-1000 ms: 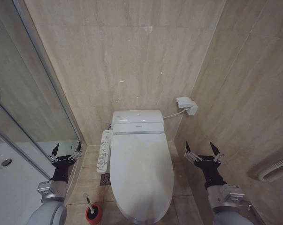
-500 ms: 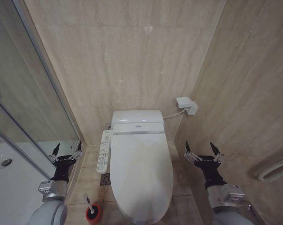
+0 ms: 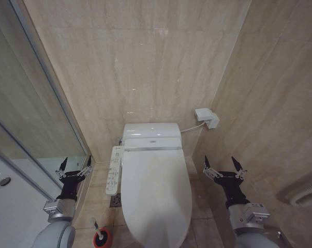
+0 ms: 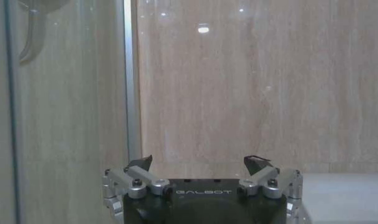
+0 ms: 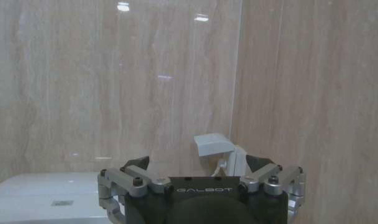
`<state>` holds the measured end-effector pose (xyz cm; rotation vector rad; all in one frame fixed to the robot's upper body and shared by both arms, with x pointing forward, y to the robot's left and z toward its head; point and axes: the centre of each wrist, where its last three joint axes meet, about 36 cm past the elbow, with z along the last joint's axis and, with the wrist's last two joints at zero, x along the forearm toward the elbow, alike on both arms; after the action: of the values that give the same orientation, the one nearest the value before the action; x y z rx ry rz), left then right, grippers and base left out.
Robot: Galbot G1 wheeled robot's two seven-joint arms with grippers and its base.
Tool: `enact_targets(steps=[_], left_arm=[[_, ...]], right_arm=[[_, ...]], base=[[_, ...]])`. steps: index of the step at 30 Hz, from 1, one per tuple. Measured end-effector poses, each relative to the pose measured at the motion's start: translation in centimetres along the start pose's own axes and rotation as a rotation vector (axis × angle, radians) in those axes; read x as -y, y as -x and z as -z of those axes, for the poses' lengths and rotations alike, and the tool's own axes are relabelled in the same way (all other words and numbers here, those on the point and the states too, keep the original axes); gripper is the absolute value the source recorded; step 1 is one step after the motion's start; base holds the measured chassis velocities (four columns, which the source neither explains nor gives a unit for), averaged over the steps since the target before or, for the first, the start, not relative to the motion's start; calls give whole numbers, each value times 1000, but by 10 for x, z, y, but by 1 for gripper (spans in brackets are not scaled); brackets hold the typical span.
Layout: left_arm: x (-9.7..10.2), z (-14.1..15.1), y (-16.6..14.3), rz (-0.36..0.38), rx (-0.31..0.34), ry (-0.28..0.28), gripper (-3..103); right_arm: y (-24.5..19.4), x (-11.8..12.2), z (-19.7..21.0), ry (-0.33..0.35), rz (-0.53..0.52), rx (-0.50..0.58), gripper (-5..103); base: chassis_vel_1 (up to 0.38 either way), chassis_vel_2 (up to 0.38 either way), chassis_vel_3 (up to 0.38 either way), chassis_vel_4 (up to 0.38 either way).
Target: Open the toilet lid, clean the toilet bowl with a toilet brush, close the toilet lid, and flush.
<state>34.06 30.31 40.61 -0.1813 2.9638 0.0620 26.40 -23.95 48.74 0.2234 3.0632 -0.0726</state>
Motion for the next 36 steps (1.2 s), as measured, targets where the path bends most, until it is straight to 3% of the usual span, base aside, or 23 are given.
enact_targets(steps=[36], left_arm=[[1,8,-6,-15,17,-1,97]], right_arm=[[0,0,0,0,0,0,100]], base=[[-29,36,36,-38]])
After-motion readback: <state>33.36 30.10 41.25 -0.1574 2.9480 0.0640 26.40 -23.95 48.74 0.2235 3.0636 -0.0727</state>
